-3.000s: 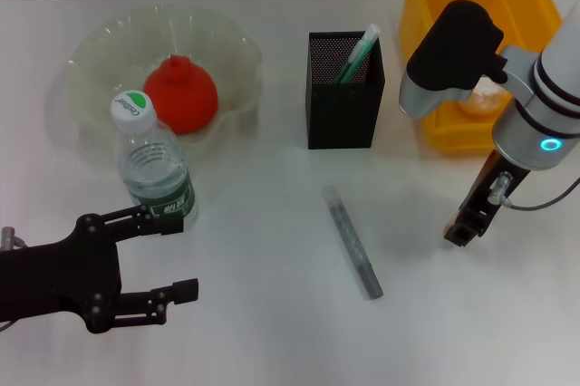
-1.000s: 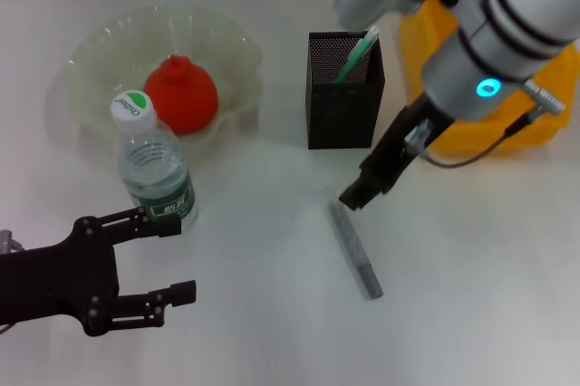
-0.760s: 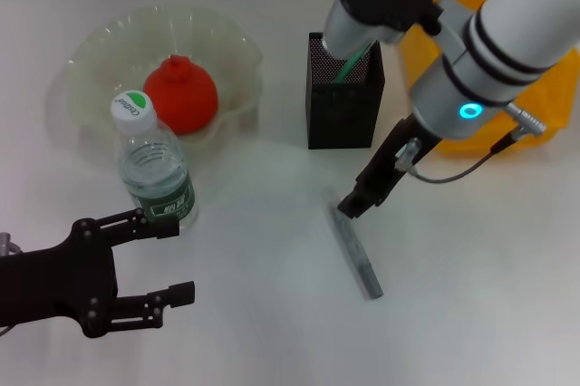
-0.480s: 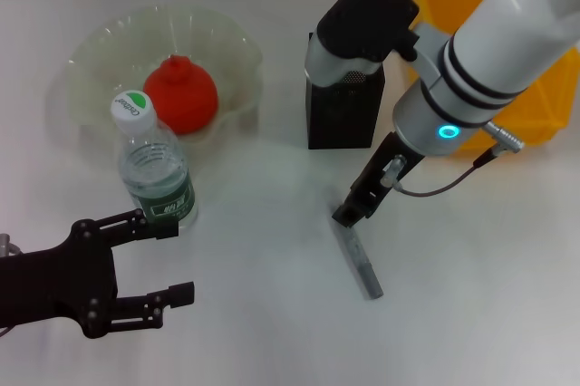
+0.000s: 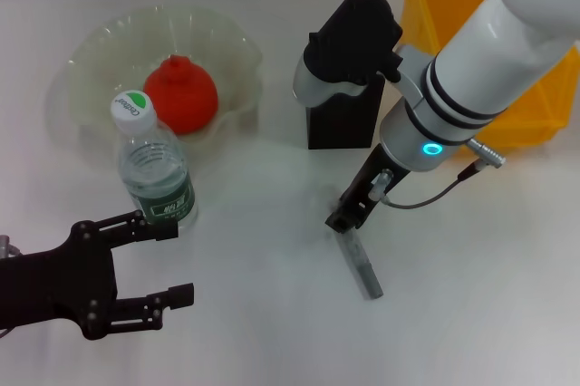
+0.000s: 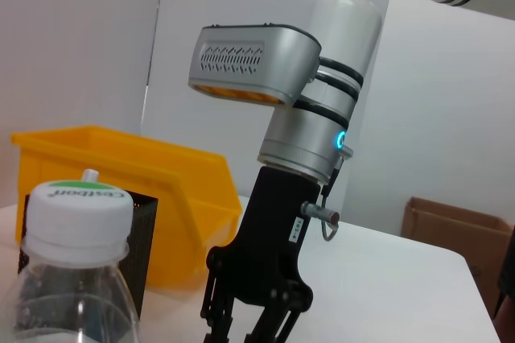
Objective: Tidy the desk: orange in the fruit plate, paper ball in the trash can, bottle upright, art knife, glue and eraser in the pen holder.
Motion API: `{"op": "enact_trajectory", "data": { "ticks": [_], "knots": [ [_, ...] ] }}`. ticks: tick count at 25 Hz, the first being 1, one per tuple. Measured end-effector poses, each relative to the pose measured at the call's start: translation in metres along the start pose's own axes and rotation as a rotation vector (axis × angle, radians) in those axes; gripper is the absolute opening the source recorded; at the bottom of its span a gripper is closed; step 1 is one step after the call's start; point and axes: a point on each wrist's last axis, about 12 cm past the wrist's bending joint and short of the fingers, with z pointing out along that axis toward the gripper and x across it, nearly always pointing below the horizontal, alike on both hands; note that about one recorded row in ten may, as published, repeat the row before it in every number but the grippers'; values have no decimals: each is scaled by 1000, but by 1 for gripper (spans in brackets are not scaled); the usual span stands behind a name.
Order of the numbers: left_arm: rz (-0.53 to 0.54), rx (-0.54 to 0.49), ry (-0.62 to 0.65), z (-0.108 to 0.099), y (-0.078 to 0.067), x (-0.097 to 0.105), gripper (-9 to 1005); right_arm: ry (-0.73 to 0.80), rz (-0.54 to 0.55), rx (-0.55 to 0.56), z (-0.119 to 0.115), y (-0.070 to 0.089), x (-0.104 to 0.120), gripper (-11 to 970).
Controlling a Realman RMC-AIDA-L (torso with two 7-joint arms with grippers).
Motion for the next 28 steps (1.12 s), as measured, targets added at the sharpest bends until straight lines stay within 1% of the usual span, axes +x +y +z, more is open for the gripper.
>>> {"op": "enact_trajectory", "data": {
  "ticks": [6,12,14,20,21,24,27,28],
  "knots": [
    [-5,1,-3,0,-1,1,811,3,-9,-7,4,2,1,375],
    [-6,1,-4,0,-1,2,811,13,-25,-5,6,4,2,380],
    [-6,0,-4,0,-1,2,811,16,-35,-5,7,6,1,266],
    [-6,-1,-4,0,-1,2,811,21,-47,-4,7,8,1,127],
    [-5,-1,-4,0,-1,2,811,22,-49,-5,7,8,0,126],
    [-6,-3,-3,-1,-1,2,811,-1,-58,-10,0,11,-2,124],
    [-8,-5,-2,-1,-2,3,811,-42,-64,-18,-13,14,-2,123],
    [-8,-5,-1,-2,-2,3,811,-95,-52,-22,-28,12,-2,122]
  ]
}}
